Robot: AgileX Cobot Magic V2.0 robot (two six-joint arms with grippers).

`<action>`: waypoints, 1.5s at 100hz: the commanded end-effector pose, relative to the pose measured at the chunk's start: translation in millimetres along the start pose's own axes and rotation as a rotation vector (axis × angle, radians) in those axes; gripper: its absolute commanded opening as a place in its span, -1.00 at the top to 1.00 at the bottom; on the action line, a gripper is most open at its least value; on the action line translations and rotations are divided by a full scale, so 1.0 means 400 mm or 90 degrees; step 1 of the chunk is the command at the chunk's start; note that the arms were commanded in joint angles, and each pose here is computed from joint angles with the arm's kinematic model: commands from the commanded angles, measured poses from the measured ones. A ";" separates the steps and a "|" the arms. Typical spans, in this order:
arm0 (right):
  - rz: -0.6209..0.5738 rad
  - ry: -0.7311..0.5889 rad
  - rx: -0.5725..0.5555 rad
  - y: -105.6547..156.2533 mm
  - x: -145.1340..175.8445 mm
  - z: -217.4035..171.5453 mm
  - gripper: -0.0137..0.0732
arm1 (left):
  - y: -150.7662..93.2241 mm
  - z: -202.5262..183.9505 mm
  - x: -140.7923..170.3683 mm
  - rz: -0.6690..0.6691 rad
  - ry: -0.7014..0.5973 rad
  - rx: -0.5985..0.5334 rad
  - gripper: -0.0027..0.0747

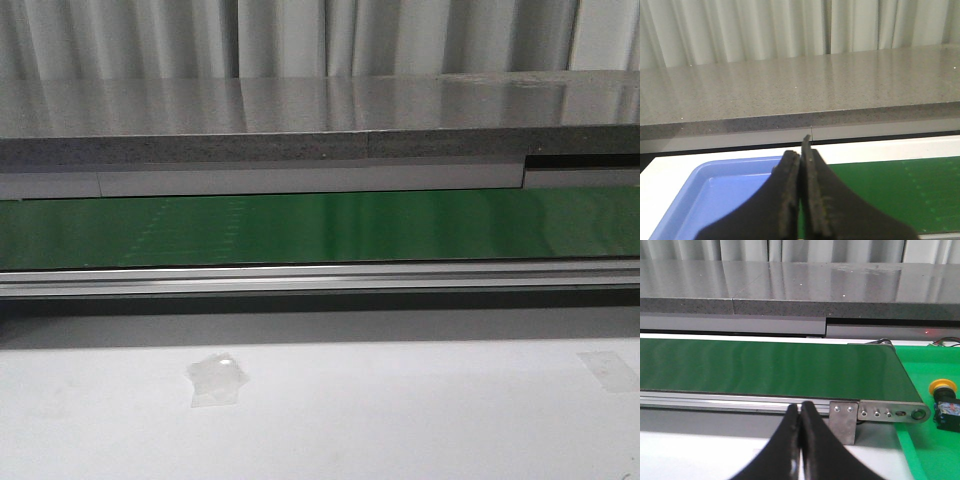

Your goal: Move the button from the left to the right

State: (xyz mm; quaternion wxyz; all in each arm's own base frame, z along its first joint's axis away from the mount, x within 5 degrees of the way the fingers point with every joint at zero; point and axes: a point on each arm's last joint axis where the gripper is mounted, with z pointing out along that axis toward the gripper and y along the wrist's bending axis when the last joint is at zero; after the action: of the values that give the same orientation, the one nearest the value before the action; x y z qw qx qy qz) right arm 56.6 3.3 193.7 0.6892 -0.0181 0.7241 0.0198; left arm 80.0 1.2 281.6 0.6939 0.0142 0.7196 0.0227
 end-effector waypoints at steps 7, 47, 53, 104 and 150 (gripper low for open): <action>-0.004 -0.077 0.004 -0.001 -0.035 -0.007 0.84 | -0.003 -0.016 0.005 -0.008 -0.087 0.006 0.98; -0.004 -0.077 0.004 -0.001 -0.035 -0.007 0.84 | -0.010 -0.068 0.146 -0.010 -0.128 0.004 0.98; -0.004 -0.076 0.004 -0.001 -0.034 -0.007 0.84 | -0.011 -0.064 0.156 -0.011 -0.123 0.006 0.98; -0.004 -0.076 0.004 -0.001 -0.034 -0.007 0.84 | -0.014 -0.057 0.189 -0.030 -0.119 0.011 0.98; -0.004 -0.076 0.004 -0.001 -0.034 -0.007 0.84 | -0.014 -0.057 0.189 -0.032 -0.119 0.011 0.98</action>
State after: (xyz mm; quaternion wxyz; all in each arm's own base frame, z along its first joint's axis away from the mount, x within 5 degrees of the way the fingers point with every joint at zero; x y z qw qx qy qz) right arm 56.6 3.3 193.7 0.6897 -0.0186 0.7236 0.0192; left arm 55.8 0.2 212.8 0.7342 0.0054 0.6788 0.0084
